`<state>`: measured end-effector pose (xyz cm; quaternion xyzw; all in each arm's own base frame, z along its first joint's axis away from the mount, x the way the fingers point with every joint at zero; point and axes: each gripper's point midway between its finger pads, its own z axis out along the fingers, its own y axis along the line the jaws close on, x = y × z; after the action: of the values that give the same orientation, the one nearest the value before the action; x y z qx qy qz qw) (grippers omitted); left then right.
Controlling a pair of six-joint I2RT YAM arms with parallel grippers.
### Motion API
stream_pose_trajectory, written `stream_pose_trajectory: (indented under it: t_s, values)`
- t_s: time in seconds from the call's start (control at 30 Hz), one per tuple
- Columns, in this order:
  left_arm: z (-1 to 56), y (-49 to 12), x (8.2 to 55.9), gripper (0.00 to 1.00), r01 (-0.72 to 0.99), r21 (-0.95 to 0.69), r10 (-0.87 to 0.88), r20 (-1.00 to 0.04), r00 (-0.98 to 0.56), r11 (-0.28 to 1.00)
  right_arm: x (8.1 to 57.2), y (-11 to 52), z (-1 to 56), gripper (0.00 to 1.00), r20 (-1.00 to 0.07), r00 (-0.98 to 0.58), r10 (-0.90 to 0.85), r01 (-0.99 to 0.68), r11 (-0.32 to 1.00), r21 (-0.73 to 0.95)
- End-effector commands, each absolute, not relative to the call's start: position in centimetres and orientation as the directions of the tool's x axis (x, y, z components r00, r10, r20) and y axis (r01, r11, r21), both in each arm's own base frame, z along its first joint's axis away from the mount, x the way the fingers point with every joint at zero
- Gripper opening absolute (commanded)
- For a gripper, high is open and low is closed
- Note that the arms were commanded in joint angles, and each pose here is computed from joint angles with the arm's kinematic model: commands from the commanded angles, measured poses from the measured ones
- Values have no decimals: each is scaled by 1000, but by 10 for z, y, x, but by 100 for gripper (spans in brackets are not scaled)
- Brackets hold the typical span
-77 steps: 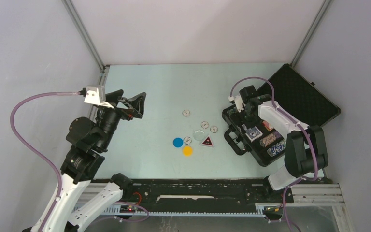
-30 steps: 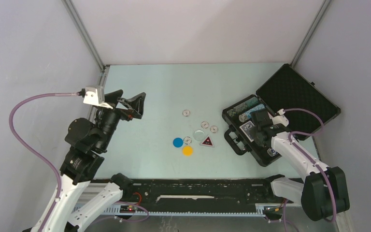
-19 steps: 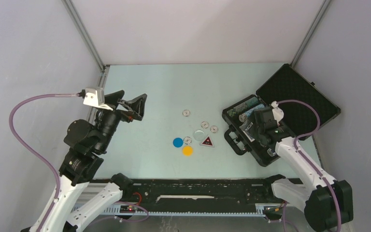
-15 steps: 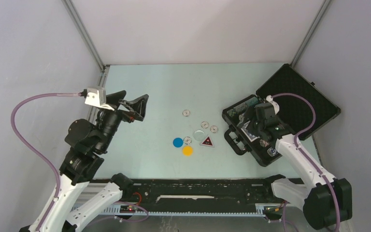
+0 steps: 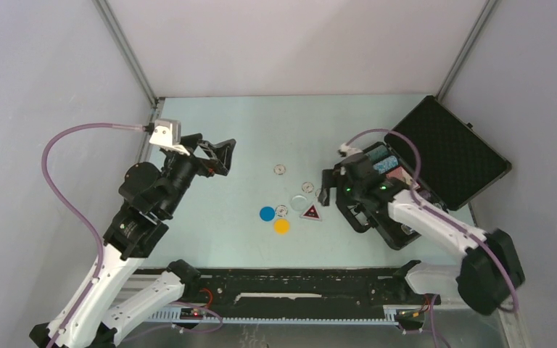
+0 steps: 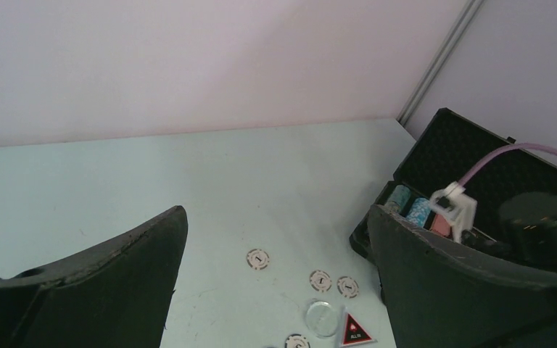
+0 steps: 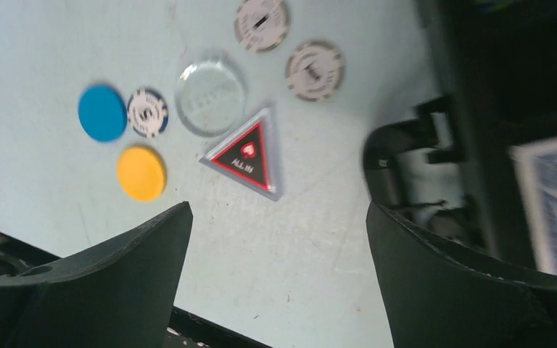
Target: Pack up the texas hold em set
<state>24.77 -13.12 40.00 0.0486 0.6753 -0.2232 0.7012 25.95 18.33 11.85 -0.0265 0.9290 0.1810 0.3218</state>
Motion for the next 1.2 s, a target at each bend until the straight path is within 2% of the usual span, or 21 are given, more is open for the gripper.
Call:
stream_pose_trajectory:
  t_s: [0.0,0.27,0.47,0.83,1.0,1.17]
  values:
    - [394,-132,251,100,371,-227,-241,-971,-10,901,261,213,101,100,-596,-794,-121,-305,927,218]
    - [389,-128,256,100,342,-212,-222,-975,-11,915,266,243,64,100,-513,-791,-333,-413,909,47]
    - [391,-127,254,100,344,-213,-225,-974,-5,914,267,253,45,99,-451,-800,-397,-439,898,-11]
    - [396,-128,249,100,365,-223,-240,-971,2,904,257,269,34,97,-435,-825,-360,-402,916,3]
    - [398,-127,248,100,362,-223,-242,-970,9,905,259,279,35,96,-452,-852,-264,-313,949,37]
    - [397,-128,247,100,371,-227,-246,-969,6,901,262,277,33,87,-456,-873,-170,-210,977,38]
